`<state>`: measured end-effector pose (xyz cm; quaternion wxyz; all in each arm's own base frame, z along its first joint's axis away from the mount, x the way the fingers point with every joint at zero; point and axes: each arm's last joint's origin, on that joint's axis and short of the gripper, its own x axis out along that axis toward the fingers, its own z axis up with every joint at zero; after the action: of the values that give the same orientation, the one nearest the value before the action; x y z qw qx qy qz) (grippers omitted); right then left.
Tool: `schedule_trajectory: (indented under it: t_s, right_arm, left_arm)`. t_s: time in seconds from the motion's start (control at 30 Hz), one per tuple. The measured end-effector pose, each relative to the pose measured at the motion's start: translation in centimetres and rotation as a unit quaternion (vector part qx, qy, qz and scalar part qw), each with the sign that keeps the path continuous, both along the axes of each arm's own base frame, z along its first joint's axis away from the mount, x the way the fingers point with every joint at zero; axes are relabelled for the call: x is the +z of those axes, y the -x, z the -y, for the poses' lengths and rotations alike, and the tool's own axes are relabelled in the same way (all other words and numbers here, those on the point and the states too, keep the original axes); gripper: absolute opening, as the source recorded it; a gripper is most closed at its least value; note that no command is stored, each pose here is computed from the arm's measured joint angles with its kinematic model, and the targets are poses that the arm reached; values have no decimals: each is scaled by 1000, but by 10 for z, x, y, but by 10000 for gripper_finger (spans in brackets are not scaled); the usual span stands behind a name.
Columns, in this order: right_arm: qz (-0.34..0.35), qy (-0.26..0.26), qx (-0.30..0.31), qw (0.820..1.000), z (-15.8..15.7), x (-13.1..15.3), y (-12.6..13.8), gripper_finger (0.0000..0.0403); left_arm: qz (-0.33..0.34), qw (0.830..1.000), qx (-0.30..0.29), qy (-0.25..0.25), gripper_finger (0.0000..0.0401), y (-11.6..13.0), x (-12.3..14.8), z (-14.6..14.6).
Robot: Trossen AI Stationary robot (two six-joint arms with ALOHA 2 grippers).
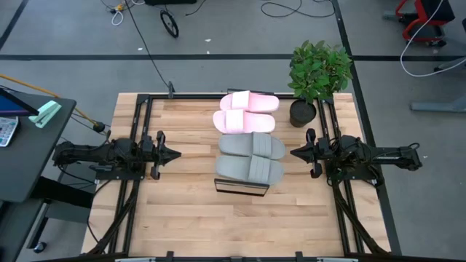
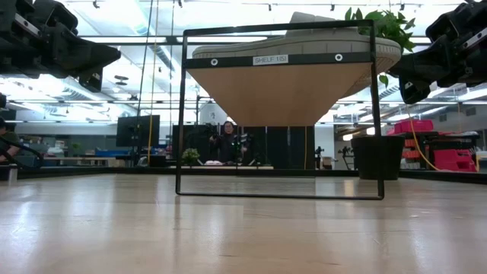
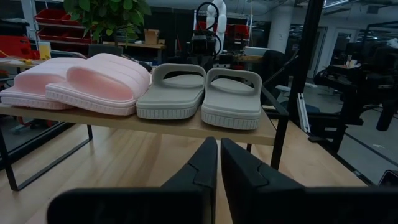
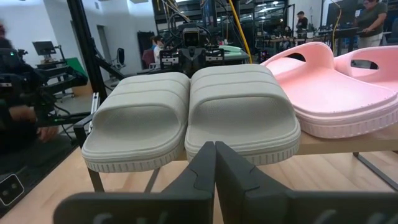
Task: Pick and place slides into the shelf
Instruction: Return to Home Position
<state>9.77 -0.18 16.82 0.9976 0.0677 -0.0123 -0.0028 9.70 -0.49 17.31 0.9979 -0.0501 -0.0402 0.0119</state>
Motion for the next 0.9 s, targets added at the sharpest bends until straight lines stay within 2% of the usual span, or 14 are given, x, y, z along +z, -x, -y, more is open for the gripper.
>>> schedule_trajectory:
  t_s: [0.5, 0.9]
  right_arm:
    - [0, 0, 0, 1000, 0, 0, 0, 16]
    - [0, 0, 0, 1000, 0, 0, 0, 14]
  left_arm:
    - [0, 1000, 0, 0, 39, 0, 0, 0]
    - [0, 1000, 0, 0, 23, 0, 0, 0]
